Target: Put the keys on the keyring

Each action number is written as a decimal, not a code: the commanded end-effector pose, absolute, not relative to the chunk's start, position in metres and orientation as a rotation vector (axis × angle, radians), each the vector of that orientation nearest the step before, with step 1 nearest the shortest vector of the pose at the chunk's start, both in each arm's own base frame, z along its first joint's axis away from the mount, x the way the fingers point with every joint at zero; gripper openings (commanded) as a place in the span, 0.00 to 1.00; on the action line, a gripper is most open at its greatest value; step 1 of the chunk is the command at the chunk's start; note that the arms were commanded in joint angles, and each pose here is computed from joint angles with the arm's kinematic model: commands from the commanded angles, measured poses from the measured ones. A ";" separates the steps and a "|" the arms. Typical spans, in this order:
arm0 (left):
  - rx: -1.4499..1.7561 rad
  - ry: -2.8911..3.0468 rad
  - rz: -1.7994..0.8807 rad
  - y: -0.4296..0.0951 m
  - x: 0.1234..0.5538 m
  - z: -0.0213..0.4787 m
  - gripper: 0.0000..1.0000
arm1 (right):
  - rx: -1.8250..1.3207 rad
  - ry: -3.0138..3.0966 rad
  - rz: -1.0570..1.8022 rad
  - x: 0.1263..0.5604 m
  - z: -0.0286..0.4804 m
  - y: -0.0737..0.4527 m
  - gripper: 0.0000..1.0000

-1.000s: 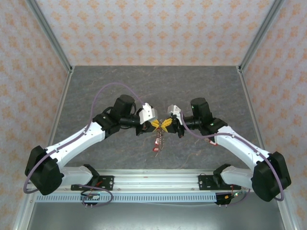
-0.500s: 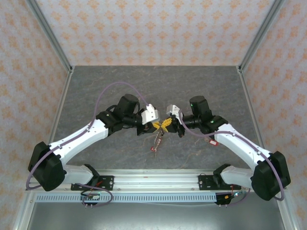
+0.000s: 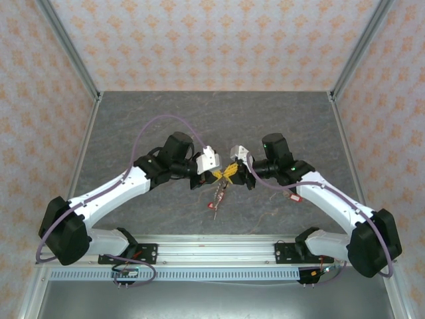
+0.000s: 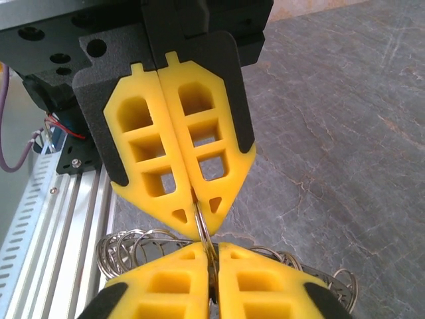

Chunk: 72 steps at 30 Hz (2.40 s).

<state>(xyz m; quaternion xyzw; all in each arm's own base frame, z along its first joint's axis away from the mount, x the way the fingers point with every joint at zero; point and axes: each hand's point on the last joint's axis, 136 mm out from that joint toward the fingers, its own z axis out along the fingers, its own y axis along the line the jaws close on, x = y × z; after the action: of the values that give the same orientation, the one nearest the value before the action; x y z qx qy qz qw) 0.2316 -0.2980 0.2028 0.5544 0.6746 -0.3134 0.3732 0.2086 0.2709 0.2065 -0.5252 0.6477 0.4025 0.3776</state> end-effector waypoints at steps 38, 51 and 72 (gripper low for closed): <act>1.472 1.737 -0.746 -0.296 0.232 0.206 0.19 | -1.366 1.567 1.009 0.207 0.227 0.275 0.00; 1.492 1.721 -0.756 -0.300 0.230 0.209 0.17 | -1.405 1.564 0.979 0.203 0.228 0.278 0.00; 1.316 1.609 -0.875 -0.304 0.235 0.230 0.00 | -1.322 1.605 0.991 0.206 0.211 0.270 0.12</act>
<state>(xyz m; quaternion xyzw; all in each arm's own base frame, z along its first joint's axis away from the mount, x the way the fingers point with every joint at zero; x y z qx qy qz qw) 0.2301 -0.2988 0.1985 0.5522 0.6769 -0.3147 0.3712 0.2053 0.2693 0.2013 -0.5331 0.6536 0.3755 0.3841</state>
